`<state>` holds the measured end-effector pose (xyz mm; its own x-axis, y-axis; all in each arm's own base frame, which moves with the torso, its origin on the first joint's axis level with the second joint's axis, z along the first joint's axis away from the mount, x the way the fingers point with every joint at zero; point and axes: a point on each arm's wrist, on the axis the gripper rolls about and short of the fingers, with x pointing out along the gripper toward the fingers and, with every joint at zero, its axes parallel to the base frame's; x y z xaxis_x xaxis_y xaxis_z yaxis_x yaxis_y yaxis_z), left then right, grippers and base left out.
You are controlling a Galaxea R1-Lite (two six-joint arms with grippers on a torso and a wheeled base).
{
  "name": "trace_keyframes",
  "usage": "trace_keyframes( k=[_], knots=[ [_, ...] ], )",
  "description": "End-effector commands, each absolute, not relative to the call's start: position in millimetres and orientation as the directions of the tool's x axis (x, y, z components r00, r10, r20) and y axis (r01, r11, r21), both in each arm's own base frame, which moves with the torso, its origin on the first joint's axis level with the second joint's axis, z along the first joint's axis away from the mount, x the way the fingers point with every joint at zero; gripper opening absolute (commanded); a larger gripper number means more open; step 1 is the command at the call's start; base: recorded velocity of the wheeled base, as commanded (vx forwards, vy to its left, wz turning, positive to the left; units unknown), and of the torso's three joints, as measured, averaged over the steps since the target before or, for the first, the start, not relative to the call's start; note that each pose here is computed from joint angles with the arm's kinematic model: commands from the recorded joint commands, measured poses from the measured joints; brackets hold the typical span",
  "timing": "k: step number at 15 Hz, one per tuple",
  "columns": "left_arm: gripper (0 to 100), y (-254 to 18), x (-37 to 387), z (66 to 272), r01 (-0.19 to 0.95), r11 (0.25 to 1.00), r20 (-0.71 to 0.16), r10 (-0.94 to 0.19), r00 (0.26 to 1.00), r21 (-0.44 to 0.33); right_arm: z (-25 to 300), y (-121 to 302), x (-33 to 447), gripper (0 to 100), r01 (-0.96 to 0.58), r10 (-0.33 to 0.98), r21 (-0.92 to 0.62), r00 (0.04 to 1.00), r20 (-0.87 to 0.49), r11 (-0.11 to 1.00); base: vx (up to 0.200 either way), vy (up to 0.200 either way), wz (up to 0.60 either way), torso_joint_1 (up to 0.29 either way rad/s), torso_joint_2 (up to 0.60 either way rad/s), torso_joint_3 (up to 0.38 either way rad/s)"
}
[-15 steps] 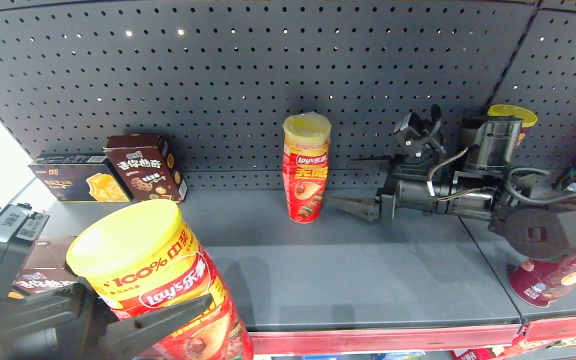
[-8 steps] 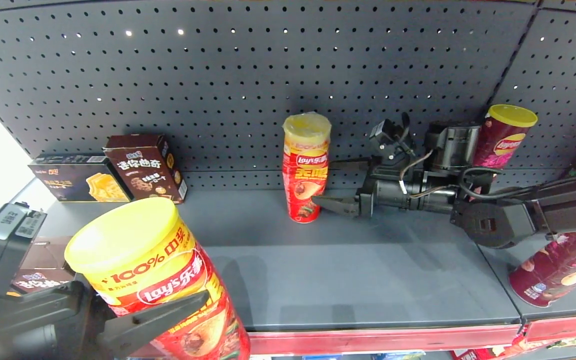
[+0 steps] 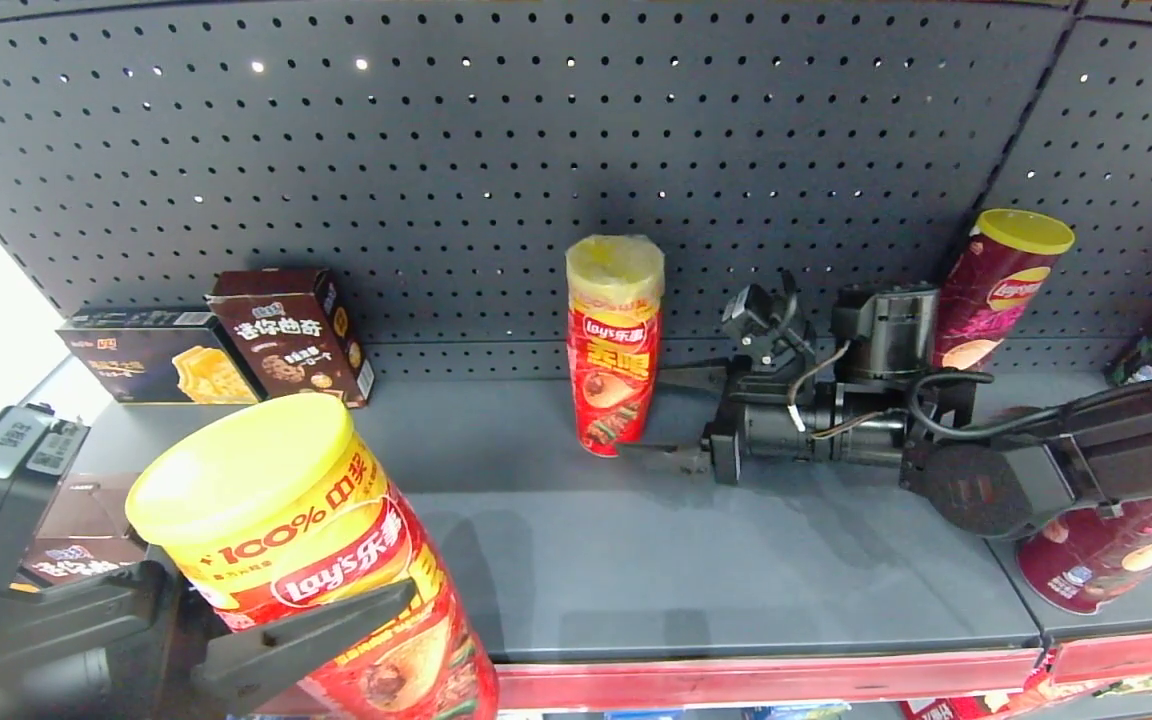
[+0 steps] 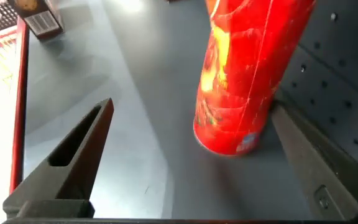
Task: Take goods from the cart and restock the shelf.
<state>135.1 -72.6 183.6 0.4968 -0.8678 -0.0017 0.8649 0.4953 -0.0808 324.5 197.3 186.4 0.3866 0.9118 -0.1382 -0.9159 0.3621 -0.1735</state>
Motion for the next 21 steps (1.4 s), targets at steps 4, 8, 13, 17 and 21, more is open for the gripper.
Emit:
trace_keyframes(
  k=[4,8,13,17,21],
  knots=[
    [0,-72.6,134.9,183.6,0.865,0.495,-0.001,-0.868,0.497,-0.081,192.6,203.5,344.6,100,-0.885,0.889,-0.204,0.445,-0.103,0.419,0.0,0.0,0.0,0.0,0.0,0.0],
    [0,-71.5,134.3,181.6,0.862,0.5,-0.007,-0.866,0.501,-0.085,187.7,215.7,364.1,100,-0.885,0.892,-0.199,0.443,-0.086,0.42,0.0,0.0,0.0,0.0,0.0,0.0],
    [0,-71.2,134.1,180.8,0.86,0.502,-0.01,-0.864,0.503,-0.087,185.1,226.6,377.9,100,-0.889,0.901,-0.208,0.429,-0.065,0.409,0.0,0.0,0.0,0.0,0.0,0.0],
    [0,-70.7,133.5,178.8,0.859,0.504,-0.016,-0.863,0.505,-0.092,181.9,235.7,380.6,100,-0.902,0.916,-0.2,0.398,-0.049,0.382,0.0,0.0,0.0,0.0,0.0,0.0],
    [0,-70.7,133.5,178.8,0.859,0.504,-0.016,-0.863,0.505,-0.092,180.3,237.2,380.5,100,-0.904,0.918,-0.196,0.394,-0.044,0.379,0.0,0.0,0.0,0.0,0.0,0.0]
  ],
)
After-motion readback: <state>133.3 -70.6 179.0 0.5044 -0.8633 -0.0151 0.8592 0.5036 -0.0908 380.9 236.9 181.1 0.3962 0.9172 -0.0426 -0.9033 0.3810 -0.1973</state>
